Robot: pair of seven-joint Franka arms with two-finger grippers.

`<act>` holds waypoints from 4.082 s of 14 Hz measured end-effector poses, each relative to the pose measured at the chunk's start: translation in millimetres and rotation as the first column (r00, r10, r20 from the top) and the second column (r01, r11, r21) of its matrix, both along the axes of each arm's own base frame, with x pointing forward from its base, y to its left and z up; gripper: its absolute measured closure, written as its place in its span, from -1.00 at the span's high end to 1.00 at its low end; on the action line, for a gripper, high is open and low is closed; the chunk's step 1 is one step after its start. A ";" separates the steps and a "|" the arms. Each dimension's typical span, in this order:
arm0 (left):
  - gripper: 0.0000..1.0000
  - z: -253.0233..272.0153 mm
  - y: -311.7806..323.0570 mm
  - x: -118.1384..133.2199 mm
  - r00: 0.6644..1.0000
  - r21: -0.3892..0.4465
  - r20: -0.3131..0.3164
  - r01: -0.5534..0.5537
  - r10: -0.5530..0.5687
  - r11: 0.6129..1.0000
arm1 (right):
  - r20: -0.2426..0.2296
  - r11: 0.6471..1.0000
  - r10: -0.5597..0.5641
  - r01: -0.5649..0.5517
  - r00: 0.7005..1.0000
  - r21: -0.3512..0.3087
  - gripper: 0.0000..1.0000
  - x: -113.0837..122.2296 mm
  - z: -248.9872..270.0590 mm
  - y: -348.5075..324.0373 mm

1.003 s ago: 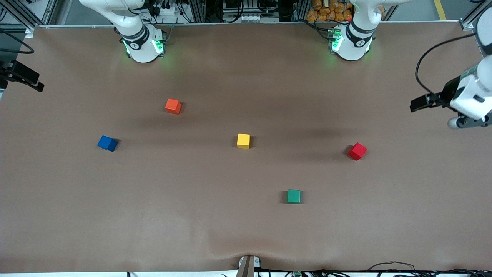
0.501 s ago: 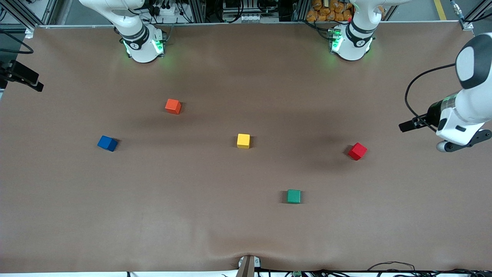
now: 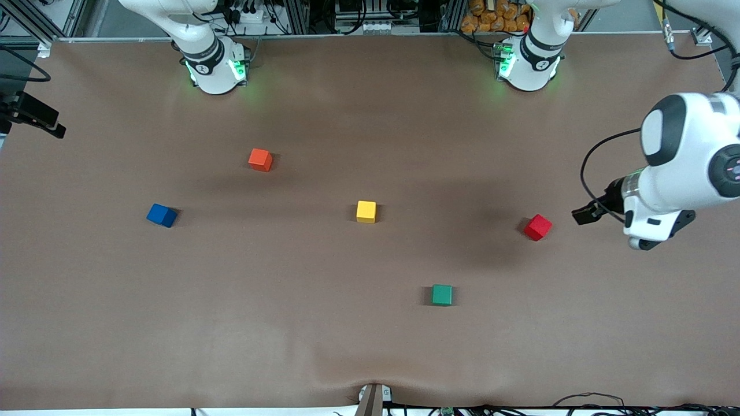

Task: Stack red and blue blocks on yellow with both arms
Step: 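Move the left gripper down over the red cube, then close the left gripper on the red cube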

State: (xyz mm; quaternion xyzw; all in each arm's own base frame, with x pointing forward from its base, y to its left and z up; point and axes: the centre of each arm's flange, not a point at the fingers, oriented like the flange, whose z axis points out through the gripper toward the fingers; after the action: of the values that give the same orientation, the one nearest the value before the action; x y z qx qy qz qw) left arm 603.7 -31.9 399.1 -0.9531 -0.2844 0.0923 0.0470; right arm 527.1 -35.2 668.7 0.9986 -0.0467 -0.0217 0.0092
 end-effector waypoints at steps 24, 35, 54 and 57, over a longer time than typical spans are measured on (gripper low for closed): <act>1.00 -109.2 -8.8 -30.8 0.996 -0.002 0.076 -0.053 0.053 0.999 | -0.002 1.000 -0.010 0.010 1.000 0.000 1.00 0.5 -1.3 -5.1; 1.00 -156.9 -29.4 -29.4 0.982 -0.017 0.160 -0.101 0.103 0.995 | -0.003 1.000 -0.010 0.010 1.000 0.000 1.00 0.7 -1.7 -5.3; 1.00 -186.3 -24.7 -27.1 0.965 -0.019 0.175 -0.195 0.195 0.981 | -0.003 1.000 -0.011 0.011 1.000 0.000 1.00 0.8 -1.8 -5.6; 1.00 -187.1 -23.8 -27.7 0.965 -0.018 0.173 -0.198 0.198 0.980 | -0.003 1.000 -0.011 0.011 1.000 0.000 1.00 0.8 -1.8 -5.5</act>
State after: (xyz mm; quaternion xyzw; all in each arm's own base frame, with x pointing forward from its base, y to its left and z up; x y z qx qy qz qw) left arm 575.9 -55.8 212.0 -0.9243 -0.3814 0.0130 0.0120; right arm 527.9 -40.8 666.9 0.9983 -0.0519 -0.0235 0.0091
